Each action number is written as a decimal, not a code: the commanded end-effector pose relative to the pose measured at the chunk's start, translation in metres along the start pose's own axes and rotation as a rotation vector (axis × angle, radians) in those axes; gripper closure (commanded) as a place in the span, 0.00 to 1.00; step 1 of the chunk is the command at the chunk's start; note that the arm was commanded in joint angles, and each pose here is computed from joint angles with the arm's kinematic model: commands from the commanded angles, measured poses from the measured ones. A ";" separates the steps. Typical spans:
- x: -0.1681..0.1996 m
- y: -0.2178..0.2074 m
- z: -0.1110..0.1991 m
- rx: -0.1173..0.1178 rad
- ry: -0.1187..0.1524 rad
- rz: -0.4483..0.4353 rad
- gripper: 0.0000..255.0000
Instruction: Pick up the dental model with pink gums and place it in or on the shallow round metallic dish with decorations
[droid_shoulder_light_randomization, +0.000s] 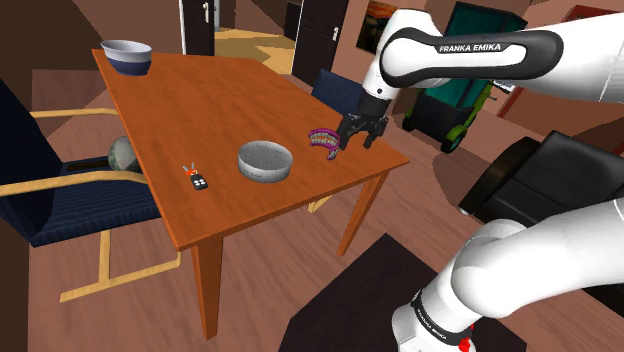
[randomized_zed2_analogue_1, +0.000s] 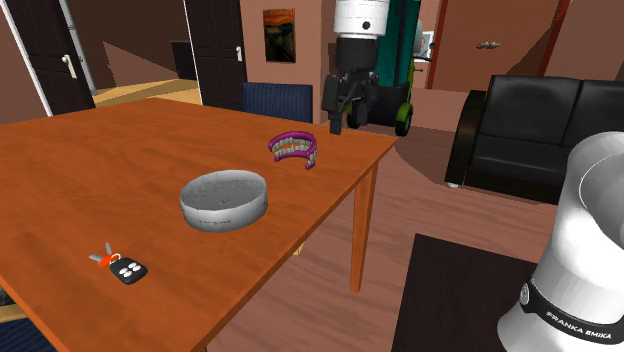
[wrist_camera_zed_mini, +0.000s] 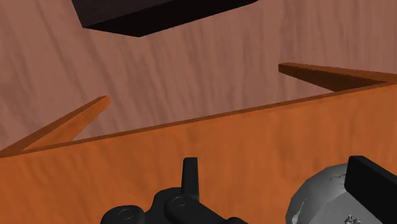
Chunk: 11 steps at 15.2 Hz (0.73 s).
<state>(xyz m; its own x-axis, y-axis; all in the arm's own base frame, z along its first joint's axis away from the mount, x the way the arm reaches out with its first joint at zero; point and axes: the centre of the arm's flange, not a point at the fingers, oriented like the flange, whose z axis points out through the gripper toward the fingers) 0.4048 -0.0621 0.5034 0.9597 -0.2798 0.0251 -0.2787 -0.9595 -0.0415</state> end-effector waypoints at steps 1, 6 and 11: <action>0.018 0.004 0.011 -0.021 0.011 0.024 0.00; 0.069 0.024 0.036 -0.072 0.036 0.084 0.00; 0.119 0.049 0.059 -0.124 0.060 0.145 0.00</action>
<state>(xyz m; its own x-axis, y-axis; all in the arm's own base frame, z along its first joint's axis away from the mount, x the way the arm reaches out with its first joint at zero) 0.5001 -0.1337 0.4509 0.9119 -0.4024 0.0810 -0.4077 -0.9109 0.0637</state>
